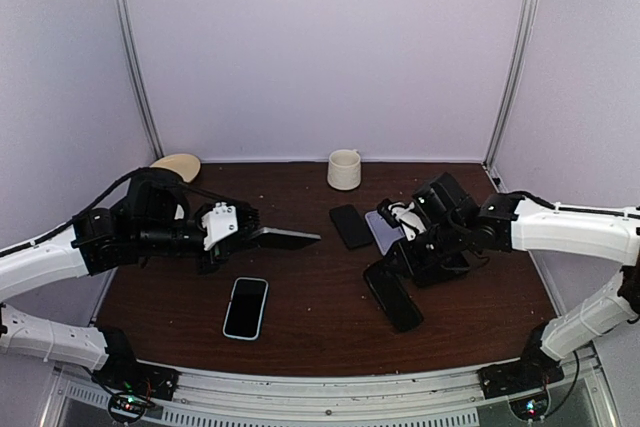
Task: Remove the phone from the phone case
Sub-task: Place the phone case at the center of the board.
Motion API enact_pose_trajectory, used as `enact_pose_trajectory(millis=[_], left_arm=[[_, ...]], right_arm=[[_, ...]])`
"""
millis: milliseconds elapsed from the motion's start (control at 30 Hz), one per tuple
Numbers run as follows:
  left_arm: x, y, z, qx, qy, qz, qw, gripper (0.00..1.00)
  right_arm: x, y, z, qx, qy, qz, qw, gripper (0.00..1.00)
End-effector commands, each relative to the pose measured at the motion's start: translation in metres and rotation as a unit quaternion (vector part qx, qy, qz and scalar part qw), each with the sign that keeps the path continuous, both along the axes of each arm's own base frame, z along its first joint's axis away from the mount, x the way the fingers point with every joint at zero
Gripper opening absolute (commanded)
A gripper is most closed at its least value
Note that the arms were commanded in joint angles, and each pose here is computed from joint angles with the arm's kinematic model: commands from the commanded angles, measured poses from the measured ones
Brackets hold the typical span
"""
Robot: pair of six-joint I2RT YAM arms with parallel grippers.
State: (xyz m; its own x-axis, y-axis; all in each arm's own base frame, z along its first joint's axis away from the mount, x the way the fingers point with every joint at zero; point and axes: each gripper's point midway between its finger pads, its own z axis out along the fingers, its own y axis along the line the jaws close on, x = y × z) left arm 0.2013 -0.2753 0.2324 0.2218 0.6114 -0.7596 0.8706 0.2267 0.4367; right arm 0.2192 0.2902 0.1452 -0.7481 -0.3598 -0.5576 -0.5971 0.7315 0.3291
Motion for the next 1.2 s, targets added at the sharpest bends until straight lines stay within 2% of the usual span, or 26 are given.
enact_pose_trajectory(millis=[0,167,267,333,500,733,933,1000,1067,1100,1167], left_arm=[[0.011,-0.005,0.049,-0.065,-0.050,0.013,0.996,0.00],[0.010,-0.006,0.048,-0.066,-0.047,0.010,0.997,0.00],[0.009,-0.007,0.048,-0.068,-0.045,0.008,0.997,0.00],[0.009,-0.007,0.048,-0.068,-0.044,0.008,0.997,0.00],[0.009,-0.007,0.048,-0.068,-0.045,0.008,0.997,0.00],[0.009,-0.007,0.048,-0.070,-0.042,0.007,0.997,0.00],[0.011,-0.009,0.046,-0.071,-0.028,0.014,0.997,0.00],[0.012,-0.010,0.046,-0.073,-0.019,0.018,0.997,0.00],[0.014,-0.012,0.046,-0.076,-0.007,0.025,0.997,0.00],[0.016,-0.012,0.046,-0.079,0.002,0.029,0.996,0.00],[0.020,-0.014,0.046,-0.085,0.021,0.039,0.995,0.00]], right_arm=[[0.021,0.001,-0.019,0.032,0.042,-0.021,0.998,0.00],[0.046,-0.002,-0.042,0.045,0.067,-0.033,0.996,0.00],[0.059,-0.007,-0.054,0.022,0.071,-0.031,0.997,0.00],[0.066,-0.013,-0.059,-0.006,0.066,-0.031,0.997,0.04],[0.079,-0.025,-0.060,-0.059,0.051,-0.032,0.996,0.28],[0.094,-0.035,-0.023,-0.089,-0.010,-0.029,0.996,0.49],[0.092,-0.026,0.037,-0.054,-0.107,-0.006,0.993,0.66],[0.087,-0.018,0.054,-0.040,-0.148,0.006,0.988,0.76],[0.082,-0.012,0.068,-0.024,-0.187,0.012,0.982,0.94],[0.079,-0.010,0.074,-0.021,-0.209,0.017,0.978,0.99],[0.074,-0.007,0.080,-0.024,-0.249,0.028,0.968,1.00]])
